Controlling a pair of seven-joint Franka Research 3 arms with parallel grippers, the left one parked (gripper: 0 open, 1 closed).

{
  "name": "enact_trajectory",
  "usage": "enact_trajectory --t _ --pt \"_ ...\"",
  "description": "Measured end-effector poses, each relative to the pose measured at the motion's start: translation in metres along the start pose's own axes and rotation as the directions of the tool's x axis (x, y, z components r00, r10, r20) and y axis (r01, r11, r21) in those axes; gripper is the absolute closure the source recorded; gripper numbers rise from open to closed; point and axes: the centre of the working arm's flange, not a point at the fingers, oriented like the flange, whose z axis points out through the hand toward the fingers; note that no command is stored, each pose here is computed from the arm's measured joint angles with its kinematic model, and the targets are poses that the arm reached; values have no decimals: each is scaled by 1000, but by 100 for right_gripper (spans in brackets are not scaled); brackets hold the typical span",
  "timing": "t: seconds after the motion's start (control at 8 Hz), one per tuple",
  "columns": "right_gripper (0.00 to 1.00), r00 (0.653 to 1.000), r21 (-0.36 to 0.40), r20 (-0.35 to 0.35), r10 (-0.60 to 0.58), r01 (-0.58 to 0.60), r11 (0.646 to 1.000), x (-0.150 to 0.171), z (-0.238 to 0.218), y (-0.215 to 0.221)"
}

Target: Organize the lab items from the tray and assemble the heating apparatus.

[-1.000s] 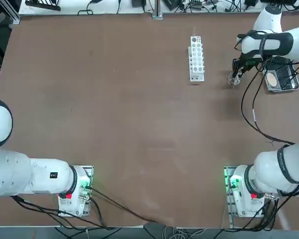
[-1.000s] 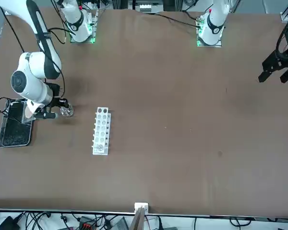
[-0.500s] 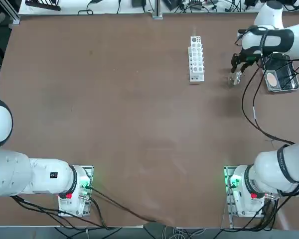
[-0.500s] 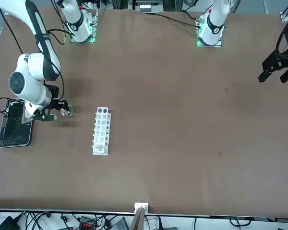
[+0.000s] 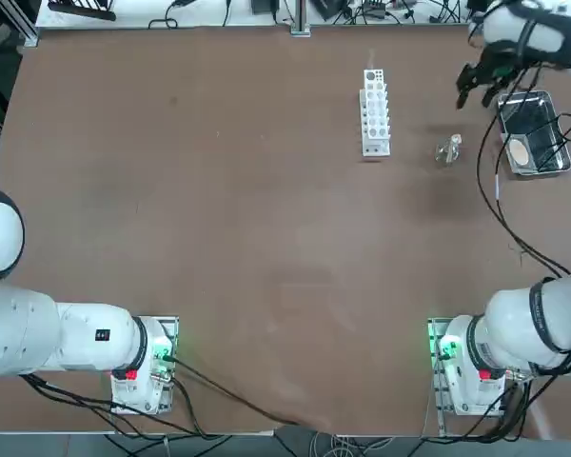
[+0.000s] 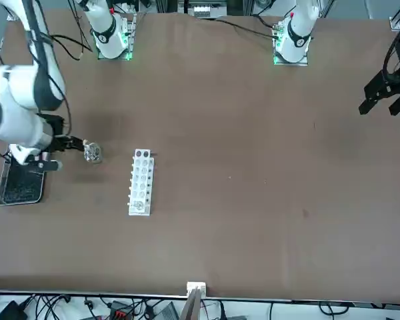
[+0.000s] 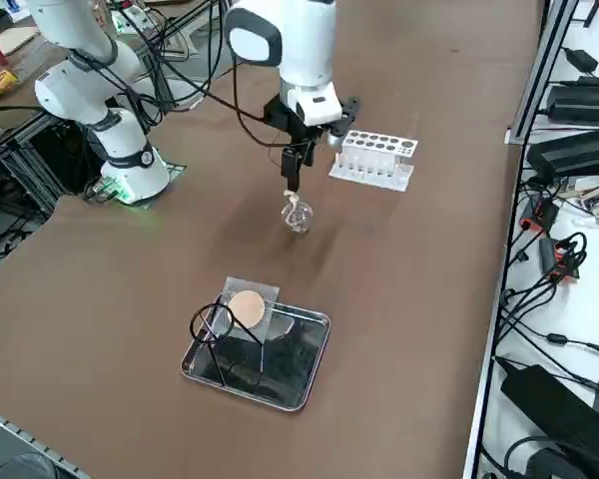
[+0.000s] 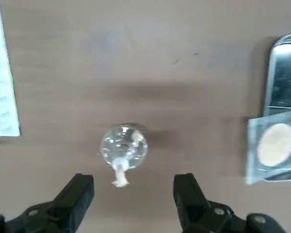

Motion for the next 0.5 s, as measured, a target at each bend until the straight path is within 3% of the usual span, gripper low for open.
enact_trajectory --t 0.25,0.5 --pt "2 997 11 -14 79 -79 997 -13 -6 77" --pt "3 972 28 -66 225 -224 974 -33 0 168"
